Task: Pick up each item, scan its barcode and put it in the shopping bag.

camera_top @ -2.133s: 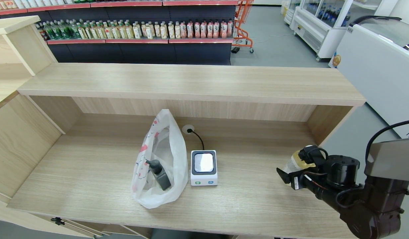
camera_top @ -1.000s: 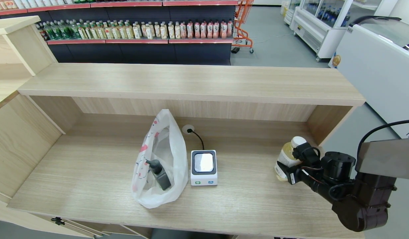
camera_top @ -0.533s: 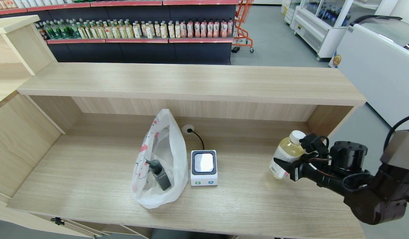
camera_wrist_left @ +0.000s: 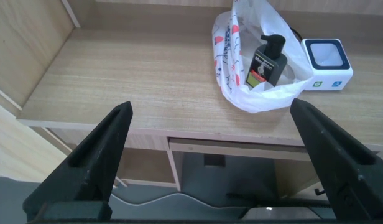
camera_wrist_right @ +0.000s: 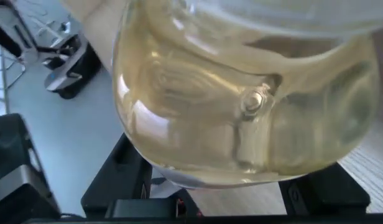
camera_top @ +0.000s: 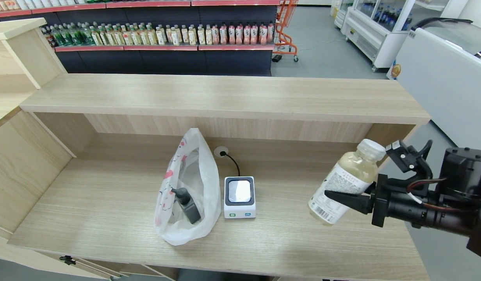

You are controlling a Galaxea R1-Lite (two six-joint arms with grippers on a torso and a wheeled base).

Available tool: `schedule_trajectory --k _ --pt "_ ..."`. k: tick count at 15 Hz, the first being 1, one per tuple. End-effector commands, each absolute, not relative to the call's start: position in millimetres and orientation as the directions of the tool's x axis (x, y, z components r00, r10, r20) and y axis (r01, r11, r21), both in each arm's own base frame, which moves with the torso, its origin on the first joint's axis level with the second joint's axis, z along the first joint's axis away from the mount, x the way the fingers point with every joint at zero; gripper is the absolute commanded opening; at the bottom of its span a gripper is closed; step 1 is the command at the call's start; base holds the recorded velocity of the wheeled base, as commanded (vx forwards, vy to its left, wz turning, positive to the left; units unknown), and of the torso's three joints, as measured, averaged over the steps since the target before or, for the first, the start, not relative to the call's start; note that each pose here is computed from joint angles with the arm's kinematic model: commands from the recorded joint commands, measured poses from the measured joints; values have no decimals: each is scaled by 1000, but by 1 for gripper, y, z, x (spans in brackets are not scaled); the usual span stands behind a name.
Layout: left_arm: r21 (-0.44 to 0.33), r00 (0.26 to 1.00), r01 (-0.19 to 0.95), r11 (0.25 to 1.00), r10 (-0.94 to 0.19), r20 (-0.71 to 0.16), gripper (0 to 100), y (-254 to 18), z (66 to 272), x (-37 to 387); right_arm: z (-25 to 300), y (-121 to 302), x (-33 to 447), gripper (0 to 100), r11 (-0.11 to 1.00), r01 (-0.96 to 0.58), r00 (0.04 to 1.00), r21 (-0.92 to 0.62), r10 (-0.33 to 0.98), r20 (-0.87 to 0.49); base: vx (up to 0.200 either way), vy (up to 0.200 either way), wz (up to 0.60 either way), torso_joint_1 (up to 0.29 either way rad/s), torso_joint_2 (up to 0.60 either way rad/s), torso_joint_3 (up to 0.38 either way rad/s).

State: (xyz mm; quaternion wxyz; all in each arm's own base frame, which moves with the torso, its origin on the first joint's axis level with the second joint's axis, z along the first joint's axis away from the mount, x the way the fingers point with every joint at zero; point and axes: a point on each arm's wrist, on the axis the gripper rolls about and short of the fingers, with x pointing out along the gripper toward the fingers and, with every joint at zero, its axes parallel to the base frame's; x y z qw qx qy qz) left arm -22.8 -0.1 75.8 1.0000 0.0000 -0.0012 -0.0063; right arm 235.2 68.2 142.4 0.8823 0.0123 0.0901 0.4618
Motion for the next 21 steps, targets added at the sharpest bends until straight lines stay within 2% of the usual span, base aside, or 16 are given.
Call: schedule_trajectory --k 1,8,13,16,21 --pt "0 1000 12 1000 -12 3 100 0 76 -23 160 82 209 0 497 -865 491 63 866 -97 0 0 0 0 0 0" --pt "0 1000 12 1000 -12 3 100 0 76 -23 157 115 185 0 345 -907 326 241 938 -117 0 0 0 0 0 0" --pt "0 1000 14 1000 -14 3 100 0 76 -23 148 115 179 0 348 -875 295 336 934 -200 0 0 0 0 0 0" --pt "0 1000 12 1000 -12 3 100 0 76 -23 154 121 172 0 314 -861 262 400 948 -181 0 0 0 0 0 0" --pt "0 1000 12 1000 -12 3 100 0 76 -23 153 129 166 0 276 -867 215 415 958 -188 0 0 0 0 0 0"
